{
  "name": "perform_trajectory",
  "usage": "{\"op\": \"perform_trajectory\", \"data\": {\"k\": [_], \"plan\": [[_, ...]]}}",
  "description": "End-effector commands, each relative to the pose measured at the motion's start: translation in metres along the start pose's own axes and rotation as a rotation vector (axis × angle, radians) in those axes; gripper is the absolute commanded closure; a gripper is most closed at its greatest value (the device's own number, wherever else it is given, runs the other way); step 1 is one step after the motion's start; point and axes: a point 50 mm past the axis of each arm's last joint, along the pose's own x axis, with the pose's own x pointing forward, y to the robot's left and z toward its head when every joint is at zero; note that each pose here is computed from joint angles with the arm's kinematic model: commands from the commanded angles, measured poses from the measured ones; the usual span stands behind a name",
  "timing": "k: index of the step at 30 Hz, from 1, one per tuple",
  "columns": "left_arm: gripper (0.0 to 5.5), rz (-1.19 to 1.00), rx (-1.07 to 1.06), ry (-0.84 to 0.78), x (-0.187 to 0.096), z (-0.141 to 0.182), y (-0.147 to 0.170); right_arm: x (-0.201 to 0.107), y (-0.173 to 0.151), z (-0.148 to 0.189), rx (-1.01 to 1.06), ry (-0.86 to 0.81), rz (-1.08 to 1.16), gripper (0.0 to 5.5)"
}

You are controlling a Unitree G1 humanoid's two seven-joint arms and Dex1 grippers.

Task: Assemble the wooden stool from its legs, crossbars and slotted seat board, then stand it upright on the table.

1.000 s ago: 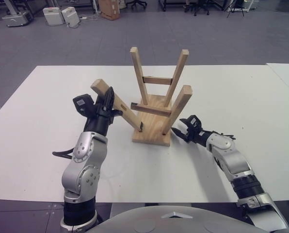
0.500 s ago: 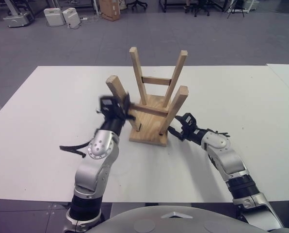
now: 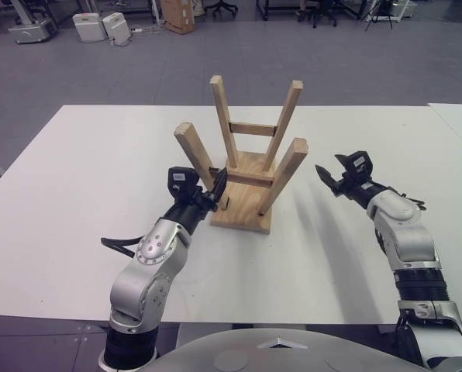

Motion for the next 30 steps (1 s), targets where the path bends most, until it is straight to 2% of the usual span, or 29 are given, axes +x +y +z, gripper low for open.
{"op": "perform_trajectory", "data": {"k": [1,5,10,13,17,20,22,24,26,28,29,30], "plan": [[2.44,-0.093,0.040,0.118,-0.014,-0.014,-0.007,-0.002,-0.016,0.031,-0.016,-0.086,-0.043,2.50],[2.44,-0.211,0.105,0.134,-0.028,0.002,0.007,-0.007,-0.020,0.066,0.060,-0.216,-0.047,2.50],[2.44,-0.398,0.164,0.037,-0.034,0.032,0.011,-0.013,-0.022,0.092,0.122,-0.313,-0.042,2.50],[2.44,-0.490,0.201,-0.152,-0.040,0.089,0.028,-0.024,-0.016,0.121,0.205,-0.449,0.039,2.50],[2.44,-0.442,0.292,-0.349,-0.035,0.170,0.063,-0.039,-0.012,0.175,0.255,-0.624,0.167,2.50],[2.44,-0.504,0.240,-0.421,-0.009,0.196,0.051,-0.045,-0.014,0.207,0.284,-0.665,0.211,2.50],[2.44,-0.587,0.220,-0.378,0.009,0.187,0.034,-0.040,-0.004,0.205,0.322,-0.601,0.293,2.50],[2.44,-0.630,0.187,-0.262,0.030,0.154,0.027,-0.028,0.016,0.171,0.368,-0.433,0.364,2.50],[2.44,-0.649,0.155,-0.038,0.045,0.088,0.029,-0.018,0.036,0.119,0.440,-0.220,0.391,2.50],[2.44,-0.657,0.138,0.197,0.044,0.013,0.040,-0.012,0.049,0.072,0.443,-0.021,0.370,2.50],[2.44,-0.667,0.139,0.242,0.040,-0.004,0.039,-0.011,0.051,0.063,0.419,0.015,0.358,2.50],[2.44,-0.698,0.121,0.213,0.039,0.000,0.033,-0.012,0.052,0.067,0.409,-0.011,0.369,2.50]]}}
